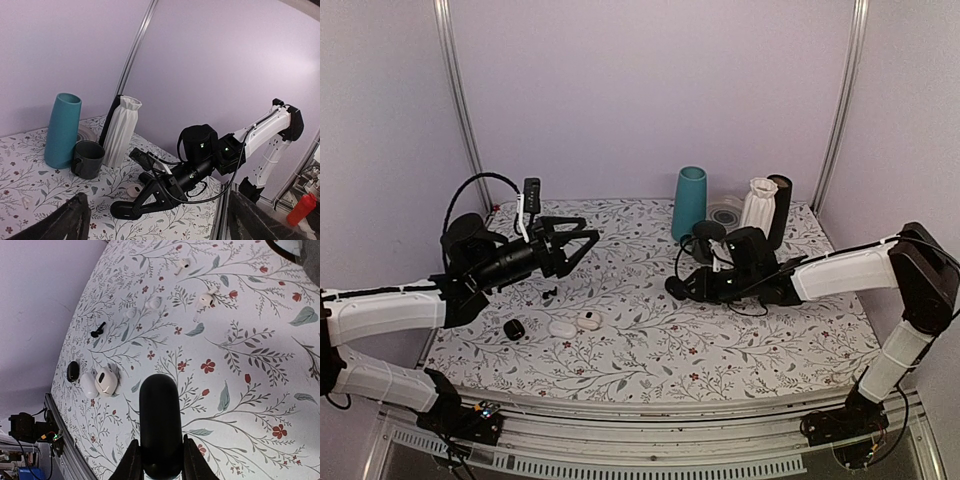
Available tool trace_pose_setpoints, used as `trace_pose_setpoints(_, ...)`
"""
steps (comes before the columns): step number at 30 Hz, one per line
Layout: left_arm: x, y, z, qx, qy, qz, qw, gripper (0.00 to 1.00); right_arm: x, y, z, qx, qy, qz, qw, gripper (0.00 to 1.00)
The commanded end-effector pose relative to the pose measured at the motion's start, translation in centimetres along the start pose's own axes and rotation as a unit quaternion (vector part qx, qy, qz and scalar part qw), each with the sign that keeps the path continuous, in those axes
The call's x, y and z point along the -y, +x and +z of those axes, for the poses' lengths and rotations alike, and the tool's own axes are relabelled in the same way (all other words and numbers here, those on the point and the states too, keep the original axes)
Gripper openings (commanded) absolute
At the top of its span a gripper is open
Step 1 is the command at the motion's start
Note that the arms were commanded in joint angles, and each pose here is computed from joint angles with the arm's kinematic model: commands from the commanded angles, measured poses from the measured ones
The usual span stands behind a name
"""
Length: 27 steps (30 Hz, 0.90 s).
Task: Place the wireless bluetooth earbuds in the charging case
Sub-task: Place the charging case with the earbuds at the center of the board.
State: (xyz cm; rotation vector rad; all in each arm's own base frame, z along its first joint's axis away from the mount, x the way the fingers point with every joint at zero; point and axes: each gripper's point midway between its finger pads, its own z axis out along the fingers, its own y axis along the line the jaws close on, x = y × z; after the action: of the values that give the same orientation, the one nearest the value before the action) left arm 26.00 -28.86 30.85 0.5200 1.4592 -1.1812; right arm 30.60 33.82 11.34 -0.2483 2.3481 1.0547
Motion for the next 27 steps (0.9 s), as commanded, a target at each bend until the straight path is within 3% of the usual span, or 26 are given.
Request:
trace_pose_setpoints(1, -0.6, -1.0, -0.3, 0.003, -0.017, 0.012, 1.0, 0.96, 2.6, 0.6, 1.9, -0.014, 0.017, 0.041, 0.999, 0.04)
trace_pose_setpoints(15, -1.5, -0.1, -1.1, -0.011, -0.039, -0.005, 0.999, 0.96, 5.1, 1.7, 5.8, -0.035, 0.025, 0.081, 0.996, 0.06)
trace_pose_setpoints(27, -4.2, 1.3, -1.6, -0.029, -0.105, -0.034, 0.994, 0.96, 5.4, 1.7, 5.5, -0.033, 0.036, 0.088, 0.995, 0.39)
